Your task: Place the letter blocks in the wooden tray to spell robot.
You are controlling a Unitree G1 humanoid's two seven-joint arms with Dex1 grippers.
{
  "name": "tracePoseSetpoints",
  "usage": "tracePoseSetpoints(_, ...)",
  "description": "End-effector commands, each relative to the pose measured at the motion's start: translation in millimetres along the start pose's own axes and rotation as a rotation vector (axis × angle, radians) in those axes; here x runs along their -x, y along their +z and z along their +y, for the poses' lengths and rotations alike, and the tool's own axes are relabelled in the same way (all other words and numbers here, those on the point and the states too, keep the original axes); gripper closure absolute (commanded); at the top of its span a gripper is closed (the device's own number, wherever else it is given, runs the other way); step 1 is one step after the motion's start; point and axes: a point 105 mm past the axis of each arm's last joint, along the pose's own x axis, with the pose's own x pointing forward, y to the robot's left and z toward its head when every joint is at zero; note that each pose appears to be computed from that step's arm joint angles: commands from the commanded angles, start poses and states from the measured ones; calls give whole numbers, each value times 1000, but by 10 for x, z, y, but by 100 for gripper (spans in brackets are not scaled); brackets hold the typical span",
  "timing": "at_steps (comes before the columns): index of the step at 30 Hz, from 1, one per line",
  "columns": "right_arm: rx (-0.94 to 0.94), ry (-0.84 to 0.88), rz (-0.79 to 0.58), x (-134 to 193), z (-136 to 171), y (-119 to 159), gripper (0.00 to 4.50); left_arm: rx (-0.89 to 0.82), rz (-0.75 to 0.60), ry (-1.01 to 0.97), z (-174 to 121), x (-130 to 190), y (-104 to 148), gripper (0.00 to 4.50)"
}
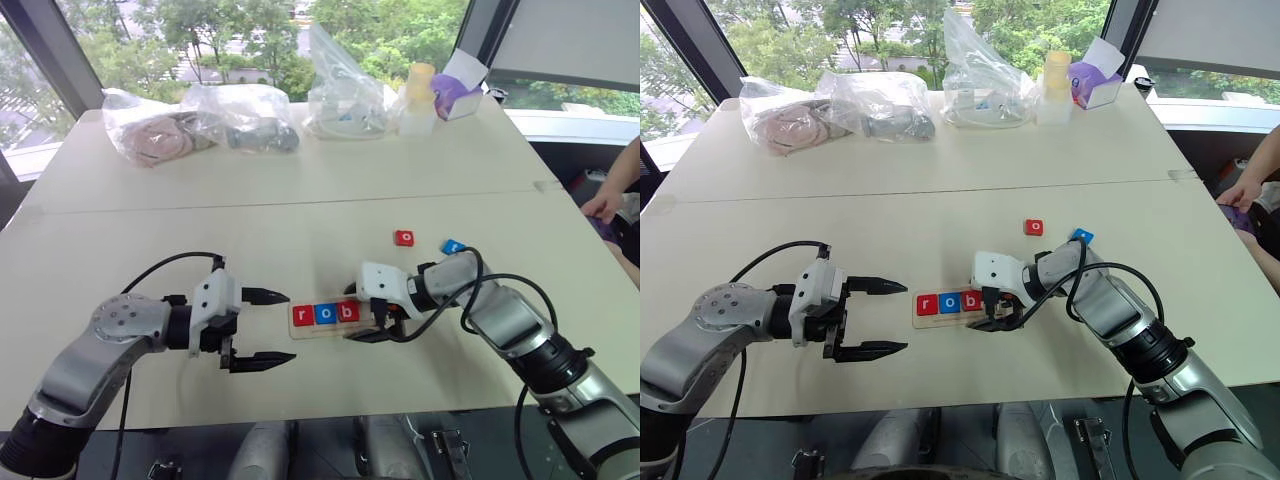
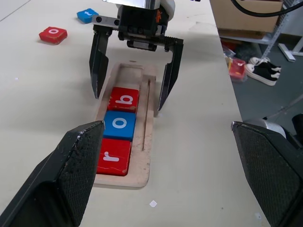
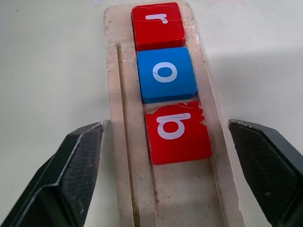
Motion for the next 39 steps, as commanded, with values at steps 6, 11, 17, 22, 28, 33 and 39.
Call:
tracePoseSetpoints(6, -14, -196, -160, 441, -331, 429, 4, -31, -17, -4, -62, 0, 89, 0)
tracePoseSetpoints(11, -304, -594, -239, 812, -985, 302, 4, -27, -21, 2, -73, -3, 86, 0)
tracePoseSetpoints(17, -626, -972, -155, 893, -1333, -140, 4, -27, -27, -1, -68, -30, 88, 0)
tracePoseSetpoints(22, -744, -1063, -111, 708, -1264, -254, 4, -33, -30, -3, -50, -46, 98, 0)
tracePoseSetpoints(28, -808, -1078, -58, 573, -1130, -339, 4, -35, -31, -4, -48, -55, 98, 0)
tracePoseSetpoints(33, -839, -1064, -47, 515, -1055, -367, 4, -35, -33, -3, -52, -60, 99, 0)
tracePoseSetpoints(39, -1013, -1057, -73, 495, -1056, -467, 4, -38, -38, 1, -48, -71, 103, 0)
